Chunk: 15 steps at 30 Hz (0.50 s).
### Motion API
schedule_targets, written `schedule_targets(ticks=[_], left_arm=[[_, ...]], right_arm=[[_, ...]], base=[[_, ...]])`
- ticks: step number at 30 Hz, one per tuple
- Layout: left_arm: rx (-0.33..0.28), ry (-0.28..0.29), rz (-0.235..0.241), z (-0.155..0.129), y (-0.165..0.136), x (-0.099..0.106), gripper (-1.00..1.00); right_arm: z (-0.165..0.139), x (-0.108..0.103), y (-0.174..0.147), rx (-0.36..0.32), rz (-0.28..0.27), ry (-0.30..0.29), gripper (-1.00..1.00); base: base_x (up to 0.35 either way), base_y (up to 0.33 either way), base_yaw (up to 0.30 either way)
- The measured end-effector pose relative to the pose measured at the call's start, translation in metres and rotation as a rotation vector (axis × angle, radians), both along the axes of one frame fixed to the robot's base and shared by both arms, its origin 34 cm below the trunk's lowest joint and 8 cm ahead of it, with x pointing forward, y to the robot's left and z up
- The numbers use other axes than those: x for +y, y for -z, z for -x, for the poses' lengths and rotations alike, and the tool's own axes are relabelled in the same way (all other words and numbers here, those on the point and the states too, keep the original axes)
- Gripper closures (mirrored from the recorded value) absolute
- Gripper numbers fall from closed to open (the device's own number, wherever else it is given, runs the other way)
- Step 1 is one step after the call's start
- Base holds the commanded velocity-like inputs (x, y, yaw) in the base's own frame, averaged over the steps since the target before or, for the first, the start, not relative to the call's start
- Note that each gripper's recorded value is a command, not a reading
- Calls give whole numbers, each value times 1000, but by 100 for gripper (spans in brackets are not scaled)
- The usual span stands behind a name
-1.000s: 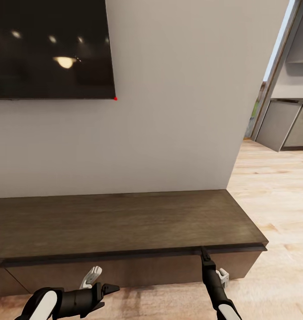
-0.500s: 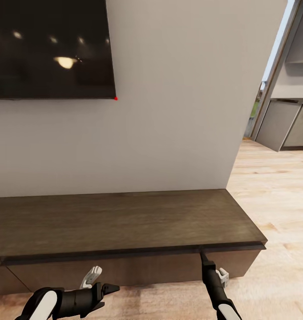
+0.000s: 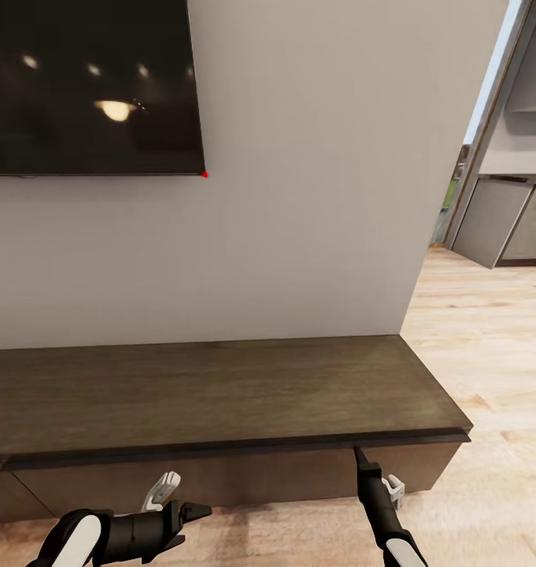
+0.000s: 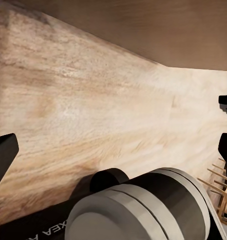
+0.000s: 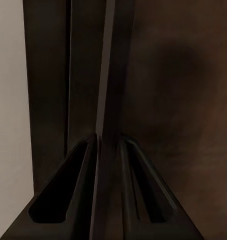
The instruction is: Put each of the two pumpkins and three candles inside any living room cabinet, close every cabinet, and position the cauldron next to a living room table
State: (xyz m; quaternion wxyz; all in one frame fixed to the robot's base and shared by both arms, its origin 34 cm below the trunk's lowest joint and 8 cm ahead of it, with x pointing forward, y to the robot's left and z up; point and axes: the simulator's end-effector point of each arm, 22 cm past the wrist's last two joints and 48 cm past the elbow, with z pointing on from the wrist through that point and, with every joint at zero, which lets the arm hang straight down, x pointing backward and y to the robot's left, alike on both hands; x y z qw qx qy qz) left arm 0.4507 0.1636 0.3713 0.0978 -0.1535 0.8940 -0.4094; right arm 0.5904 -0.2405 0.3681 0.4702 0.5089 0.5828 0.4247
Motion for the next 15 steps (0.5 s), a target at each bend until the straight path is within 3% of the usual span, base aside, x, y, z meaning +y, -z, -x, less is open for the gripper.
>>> schedule_targets(ticks=[8, 15], left_arm=[[0, 0, 0, 0, 0, 0, -100], [0, 0, 0, 0, 0, 0, -100]], right_arm=[[0, 0, 0, 3, 0, 2, 100], [0, -2, 0, 3, -3, 9, 100]], base=[[-34, 0, 0], [-233, 0, 0]])
